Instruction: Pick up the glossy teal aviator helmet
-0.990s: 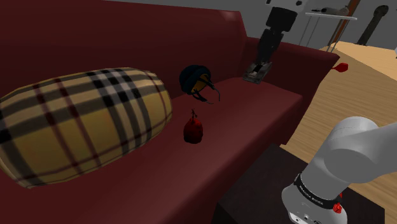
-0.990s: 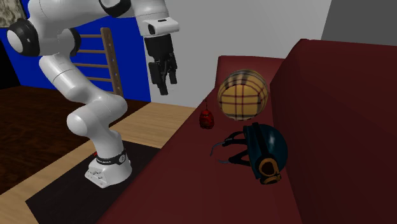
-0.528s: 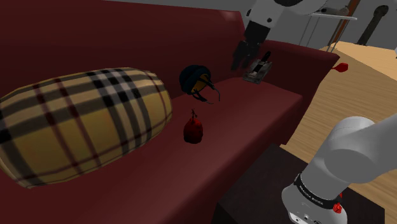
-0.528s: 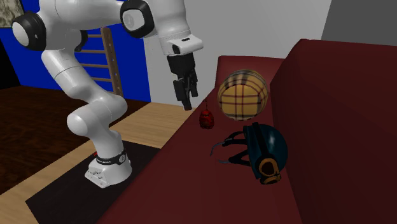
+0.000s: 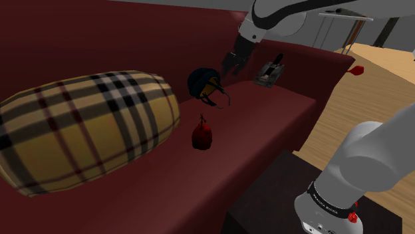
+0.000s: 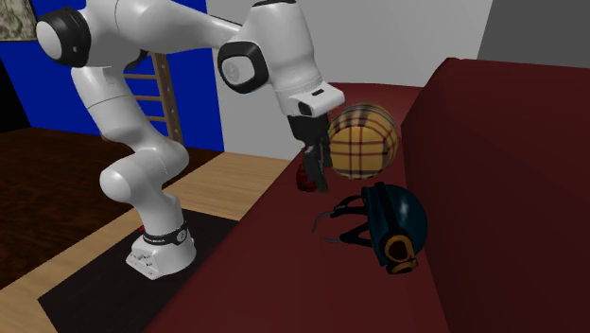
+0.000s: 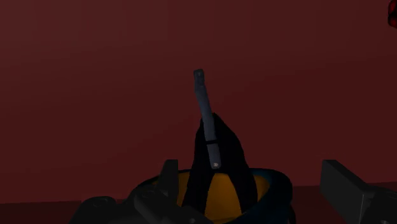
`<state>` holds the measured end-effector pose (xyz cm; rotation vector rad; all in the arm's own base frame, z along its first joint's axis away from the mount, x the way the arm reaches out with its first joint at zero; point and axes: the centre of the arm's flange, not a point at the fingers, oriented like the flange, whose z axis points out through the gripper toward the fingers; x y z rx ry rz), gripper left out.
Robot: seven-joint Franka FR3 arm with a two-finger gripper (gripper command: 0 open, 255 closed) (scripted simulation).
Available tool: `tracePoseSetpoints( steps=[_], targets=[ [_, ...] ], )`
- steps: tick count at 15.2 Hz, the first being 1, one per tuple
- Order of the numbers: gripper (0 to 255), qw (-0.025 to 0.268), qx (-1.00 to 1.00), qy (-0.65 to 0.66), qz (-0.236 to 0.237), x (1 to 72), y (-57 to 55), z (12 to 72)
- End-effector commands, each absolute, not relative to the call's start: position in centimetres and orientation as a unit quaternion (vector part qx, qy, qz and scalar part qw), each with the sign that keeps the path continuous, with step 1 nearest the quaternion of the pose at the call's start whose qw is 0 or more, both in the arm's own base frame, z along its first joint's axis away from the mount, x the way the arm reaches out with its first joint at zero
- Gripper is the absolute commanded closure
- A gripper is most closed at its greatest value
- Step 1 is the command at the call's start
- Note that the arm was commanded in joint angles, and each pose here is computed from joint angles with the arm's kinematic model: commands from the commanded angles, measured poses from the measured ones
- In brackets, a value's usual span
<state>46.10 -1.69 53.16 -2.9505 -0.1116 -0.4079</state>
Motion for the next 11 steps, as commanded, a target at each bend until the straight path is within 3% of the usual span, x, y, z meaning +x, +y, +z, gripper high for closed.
tracePoseSetpoints(
  steps=[1,11],
  targets=[
    [0,0.083,-0.985,-0.033,-0.149,48.0,-1.6,52.0],
    [0,0.086,-0.983,-0.029,-0.161,50.3,-1.6,46.8]
  ],
)
